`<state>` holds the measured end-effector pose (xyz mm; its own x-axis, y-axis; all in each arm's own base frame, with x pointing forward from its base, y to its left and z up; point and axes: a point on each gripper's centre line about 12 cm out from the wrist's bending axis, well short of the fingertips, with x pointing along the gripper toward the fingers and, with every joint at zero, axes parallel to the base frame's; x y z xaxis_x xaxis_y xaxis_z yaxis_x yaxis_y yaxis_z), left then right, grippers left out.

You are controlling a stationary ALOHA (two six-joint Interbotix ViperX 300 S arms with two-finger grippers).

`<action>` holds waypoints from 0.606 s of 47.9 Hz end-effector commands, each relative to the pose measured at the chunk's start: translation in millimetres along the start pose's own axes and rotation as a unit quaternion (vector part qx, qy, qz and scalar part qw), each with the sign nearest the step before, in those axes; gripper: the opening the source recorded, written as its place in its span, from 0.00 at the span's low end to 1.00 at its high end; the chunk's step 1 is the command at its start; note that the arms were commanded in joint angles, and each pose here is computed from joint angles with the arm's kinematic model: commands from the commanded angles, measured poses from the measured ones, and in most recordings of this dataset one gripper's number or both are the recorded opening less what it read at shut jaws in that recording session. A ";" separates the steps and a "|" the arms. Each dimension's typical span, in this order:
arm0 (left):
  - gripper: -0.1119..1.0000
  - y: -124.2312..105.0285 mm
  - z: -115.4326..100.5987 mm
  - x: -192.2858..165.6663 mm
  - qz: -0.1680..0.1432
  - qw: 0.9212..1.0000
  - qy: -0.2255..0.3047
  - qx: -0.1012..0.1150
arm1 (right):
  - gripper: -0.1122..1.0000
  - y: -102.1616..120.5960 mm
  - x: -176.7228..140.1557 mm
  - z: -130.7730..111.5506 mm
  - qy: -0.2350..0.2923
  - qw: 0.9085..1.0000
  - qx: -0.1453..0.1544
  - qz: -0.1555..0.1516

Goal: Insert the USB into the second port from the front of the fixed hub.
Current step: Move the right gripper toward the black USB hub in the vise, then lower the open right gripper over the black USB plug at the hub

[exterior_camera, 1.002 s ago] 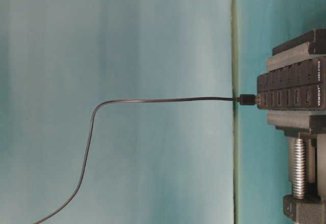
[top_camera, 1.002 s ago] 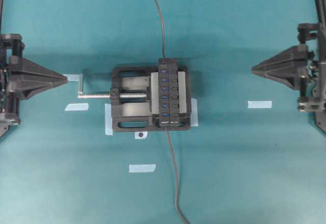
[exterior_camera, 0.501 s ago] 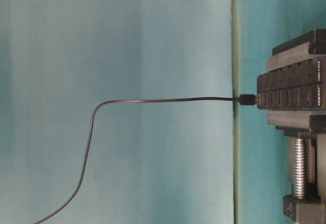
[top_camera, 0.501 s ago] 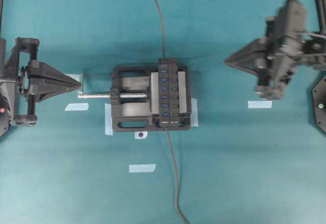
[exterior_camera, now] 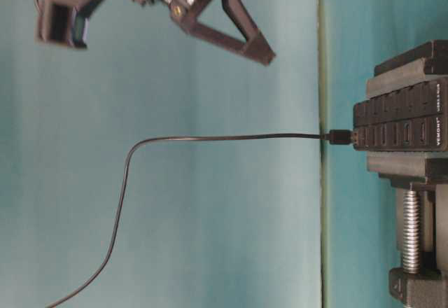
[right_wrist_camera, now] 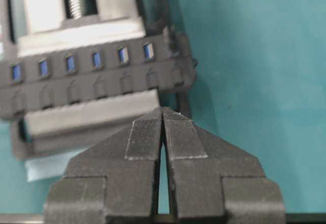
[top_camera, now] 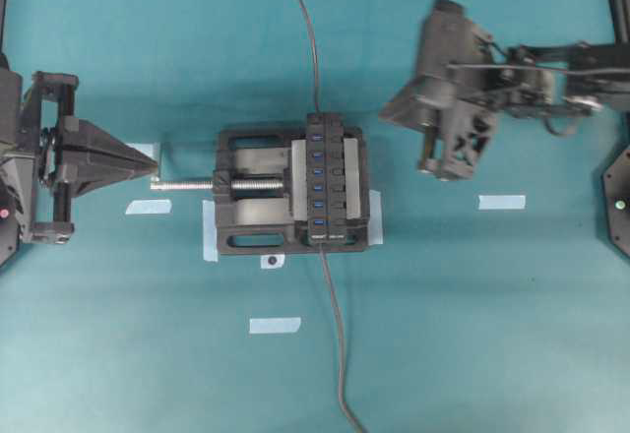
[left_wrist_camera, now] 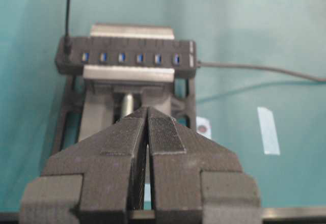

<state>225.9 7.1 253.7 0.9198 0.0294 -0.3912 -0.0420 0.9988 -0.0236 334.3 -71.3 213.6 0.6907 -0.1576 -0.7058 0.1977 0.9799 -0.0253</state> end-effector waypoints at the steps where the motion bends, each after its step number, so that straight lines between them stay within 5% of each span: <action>1: 0.10 0.4 10.8 -0.8 0.001 1.000 -0.013 0.000 | 0.14 -3.6 0.9 14.7 -0.014 1.000 -0.002 -0.004; 7: 0.10 0.5 10.1 -0.8 0.001 1.000 -0.012 0.000 | 0.14 -4.7 9.8 18.6 -0.007 1.000 -0.004 -0.005; 29: 0.10 0.1 8.6 -0.3 0.000 1.000 -0.010 0.000 | 0.14 -5.3 42.1 23.5 0.014 0.996 -0.083 -0.003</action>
<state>225.7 7.0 253.4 0.9187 0.0292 -0.3940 -0.0425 0.9988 -0.0250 372.0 -83.4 190.0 0.6431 -0.1552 -0.7499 0.0883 0.9878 -0.1286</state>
